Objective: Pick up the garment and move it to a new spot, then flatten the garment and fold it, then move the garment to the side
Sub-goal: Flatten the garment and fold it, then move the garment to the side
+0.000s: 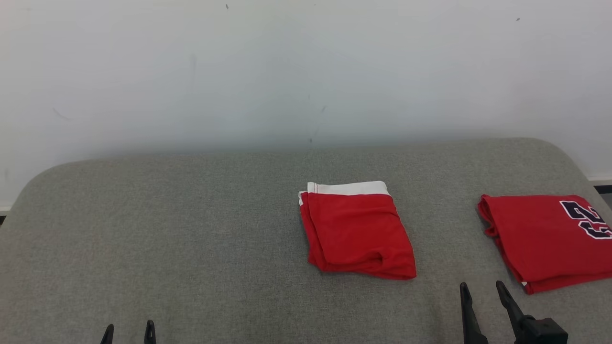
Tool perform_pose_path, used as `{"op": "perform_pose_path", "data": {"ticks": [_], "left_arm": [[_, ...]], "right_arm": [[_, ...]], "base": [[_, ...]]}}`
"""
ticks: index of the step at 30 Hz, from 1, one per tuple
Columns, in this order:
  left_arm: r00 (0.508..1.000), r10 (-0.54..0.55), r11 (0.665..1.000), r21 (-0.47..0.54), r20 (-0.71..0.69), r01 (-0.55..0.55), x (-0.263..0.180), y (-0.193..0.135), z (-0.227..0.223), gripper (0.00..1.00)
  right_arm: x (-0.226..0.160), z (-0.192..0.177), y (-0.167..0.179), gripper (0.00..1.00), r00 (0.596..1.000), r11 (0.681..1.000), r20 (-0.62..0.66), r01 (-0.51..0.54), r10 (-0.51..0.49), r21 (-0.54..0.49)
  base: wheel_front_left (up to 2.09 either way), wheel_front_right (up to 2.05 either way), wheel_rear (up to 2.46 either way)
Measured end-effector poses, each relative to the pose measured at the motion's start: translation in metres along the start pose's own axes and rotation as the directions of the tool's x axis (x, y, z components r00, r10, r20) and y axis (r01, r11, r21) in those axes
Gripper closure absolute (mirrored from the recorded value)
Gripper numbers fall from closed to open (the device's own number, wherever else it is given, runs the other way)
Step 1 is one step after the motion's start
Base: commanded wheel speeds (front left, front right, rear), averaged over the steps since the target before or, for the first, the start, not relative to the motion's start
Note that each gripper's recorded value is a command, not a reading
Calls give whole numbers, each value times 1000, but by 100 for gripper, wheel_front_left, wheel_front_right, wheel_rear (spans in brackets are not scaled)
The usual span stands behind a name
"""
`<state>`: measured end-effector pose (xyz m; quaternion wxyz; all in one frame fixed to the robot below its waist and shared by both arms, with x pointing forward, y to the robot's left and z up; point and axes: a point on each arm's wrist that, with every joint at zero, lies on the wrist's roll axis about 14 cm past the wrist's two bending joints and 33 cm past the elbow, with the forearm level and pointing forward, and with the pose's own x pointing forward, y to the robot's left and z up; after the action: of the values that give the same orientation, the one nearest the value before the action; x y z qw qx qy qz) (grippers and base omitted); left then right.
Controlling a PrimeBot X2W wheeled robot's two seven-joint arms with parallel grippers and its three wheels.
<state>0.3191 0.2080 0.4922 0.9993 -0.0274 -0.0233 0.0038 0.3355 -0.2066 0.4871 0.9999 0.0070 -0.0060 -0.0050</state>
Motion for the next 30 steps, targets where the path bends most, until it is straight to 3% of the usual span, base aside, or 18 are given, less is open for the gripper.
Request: {"op": "perform_pose_path", "data": {"ticks": [10,30], "left_arm": [[1000,0,1000,6,6,0,4,4,2,0],[999,-26,1000,8,25,26,8,-3,9,0]], "right_arm": [[7,15,-2,0,999,1000,44,8,-9,28],[10,13,-5,0,1000,998,21,20,-21,52]], "base": [[0,0,0],[0,0,0]]}}
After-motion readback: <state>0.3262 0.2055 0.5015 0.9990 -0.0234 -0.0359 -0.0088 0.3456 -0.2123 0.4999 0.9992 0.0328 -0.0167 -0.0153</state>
